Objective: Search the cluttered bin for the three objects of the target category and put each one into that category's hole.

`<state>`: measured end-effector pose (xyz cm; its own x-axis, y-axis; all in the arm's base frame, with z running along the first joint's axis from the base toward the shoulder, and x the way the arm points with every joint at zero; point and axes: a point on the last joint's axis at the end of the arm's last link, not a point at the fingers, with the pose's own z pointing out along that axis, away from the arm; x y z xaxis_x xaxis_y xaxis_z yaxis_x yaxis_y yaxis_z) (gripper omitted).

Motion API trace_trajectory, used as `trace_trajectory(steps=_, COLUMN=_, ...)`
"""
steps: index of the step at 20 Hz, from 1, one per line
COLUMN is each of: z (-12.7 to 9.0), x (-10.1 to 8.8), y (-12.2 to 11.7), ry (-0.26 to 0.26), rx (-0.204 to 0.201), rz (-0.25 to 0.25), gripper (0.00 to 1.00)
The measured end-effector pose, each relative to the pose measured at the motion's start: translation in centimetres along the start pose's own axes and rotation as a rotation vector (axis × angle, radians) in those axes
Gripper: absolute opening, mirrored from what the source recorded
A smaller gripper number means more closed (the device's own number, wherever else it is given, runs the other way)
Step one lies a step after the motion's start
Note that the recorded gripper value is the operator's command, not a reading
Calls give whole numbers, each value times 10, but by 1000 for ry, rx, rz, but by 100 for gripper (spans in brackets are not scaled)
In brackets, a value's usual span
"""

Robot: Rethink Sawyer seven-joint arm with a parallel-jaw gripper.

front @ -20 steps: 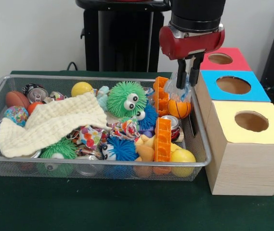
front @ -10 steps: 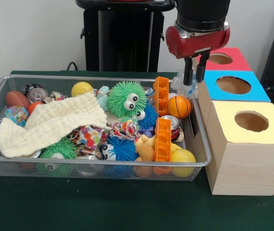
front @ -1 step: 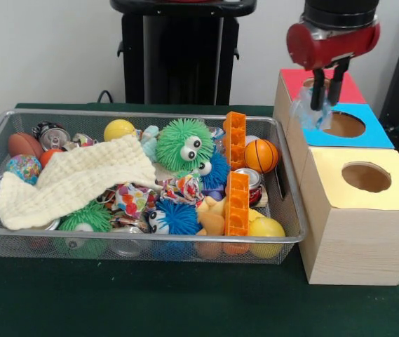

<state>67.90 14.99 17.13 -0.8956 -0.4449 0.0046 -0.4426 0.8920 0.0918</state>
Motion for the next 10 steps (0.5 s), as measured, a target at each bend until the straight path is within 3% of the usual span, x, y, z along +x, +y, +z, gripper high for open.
trace_trajectory(steps=10, z=-7, x=-16, y=55, ry=-9, rx=-18, rz=-58, gripper=0)
